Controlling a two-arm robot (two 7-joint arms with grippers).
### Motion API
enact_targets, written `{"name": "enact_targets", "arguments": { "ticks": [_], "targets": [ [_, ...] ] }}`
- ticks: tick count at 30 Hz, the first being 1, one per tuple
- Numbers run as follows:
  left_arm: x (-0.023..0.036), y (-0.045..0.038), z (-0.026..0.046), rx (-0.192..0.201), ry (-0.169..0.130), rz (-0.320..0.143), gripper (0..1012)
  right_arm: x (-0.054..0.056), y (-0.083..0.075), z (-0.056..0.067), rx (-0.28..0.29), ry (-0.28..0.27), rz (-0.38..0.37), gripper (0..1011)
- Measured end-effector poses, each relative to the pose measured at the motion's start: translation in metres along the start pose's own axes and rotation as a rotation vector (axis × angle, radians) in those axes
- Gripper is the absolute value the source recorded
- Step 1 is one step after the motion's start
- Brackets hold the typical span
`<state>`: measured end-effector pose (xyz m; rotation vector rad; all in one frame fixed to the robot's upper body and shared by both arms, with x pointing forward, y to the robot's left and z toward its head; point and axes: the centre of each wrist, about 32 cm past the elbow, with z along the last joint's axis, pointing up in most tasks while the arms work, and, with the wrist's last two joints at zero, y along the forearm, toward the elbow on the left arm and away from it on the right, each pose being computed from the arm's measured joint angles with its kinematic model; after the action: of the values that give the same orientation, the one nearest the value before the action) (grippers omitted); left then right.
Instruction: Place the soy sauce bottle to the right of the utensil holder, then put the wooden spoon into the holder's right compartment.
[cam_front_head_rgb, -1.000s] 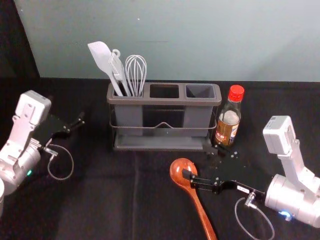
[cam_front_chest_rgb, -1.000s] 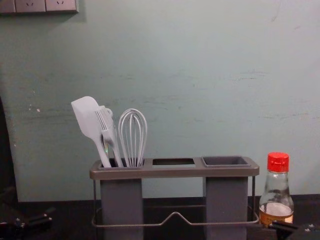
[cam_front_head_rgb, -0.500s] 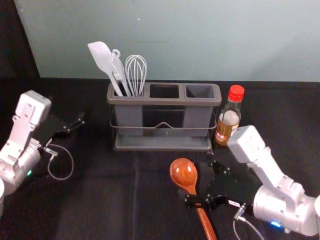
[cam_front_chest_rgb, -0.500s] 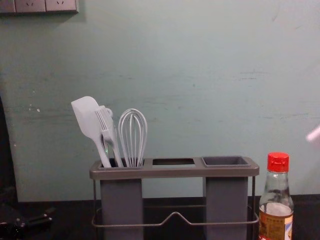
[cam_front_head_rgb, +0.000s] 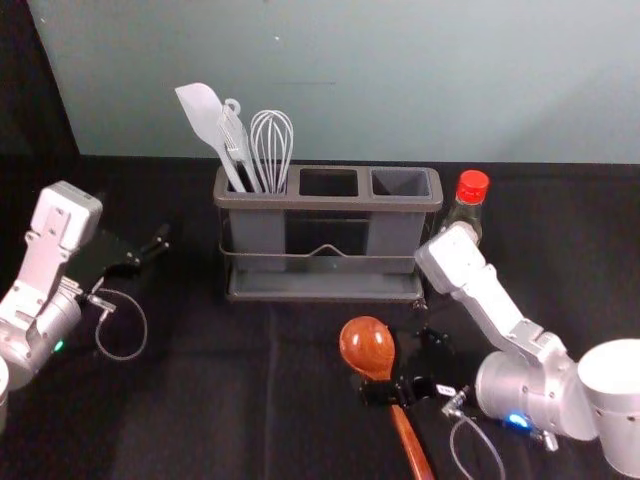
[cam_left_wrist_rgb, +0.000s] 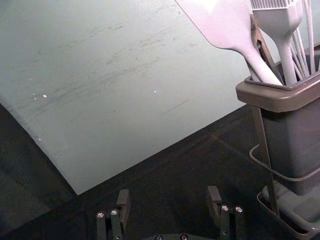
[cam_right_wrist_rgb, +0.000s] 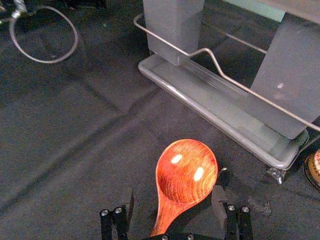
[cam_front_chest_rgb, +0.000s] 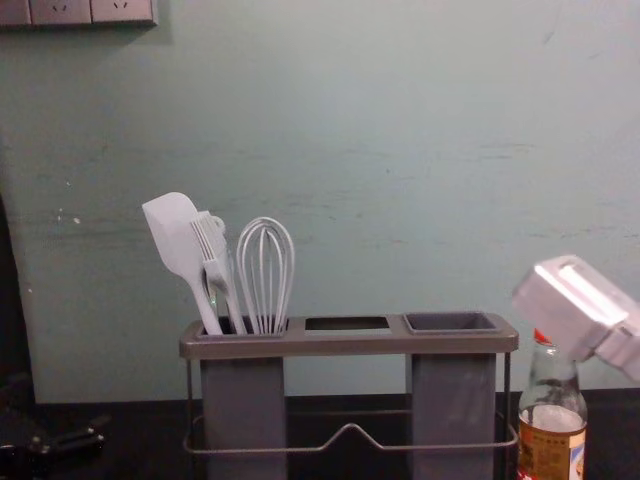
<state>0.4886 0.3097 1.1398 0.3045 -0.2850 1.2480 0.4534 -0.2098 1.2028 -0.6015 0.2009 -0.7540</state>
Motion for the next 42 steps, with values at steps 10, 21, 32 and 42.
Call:
{"name": "enact_targets", "arguments": {
  "ticks": [10, 21, 32, 42],
  "targets": [
    [0.0, 0.0, 0.0, 0.0, 0.0, 0.0, 1005, -0.003, 0.01, 0.014, -0.019, -0.019, -0.052, 1000],
    [0.0, 0.0, 0.0, 0.0, 0.0, 0.0, 1005, -0.005, 0.018, 0.019, 0.0, -0.013, -0.069, 1000],
    [0.0, 0.0, 0.0, 0.0, 0.0, 0.0, 1005, -0.005, 0.03, 0.019, -0.004, -0.008, -0.06, 1000],
    [0.0, 0.0, 0.0, 0.0, 0.0, 0.0, 1005, -0.005, 0.035, 0.016, -0.007, -0.015, -0.069, 1000]
  ]
}}
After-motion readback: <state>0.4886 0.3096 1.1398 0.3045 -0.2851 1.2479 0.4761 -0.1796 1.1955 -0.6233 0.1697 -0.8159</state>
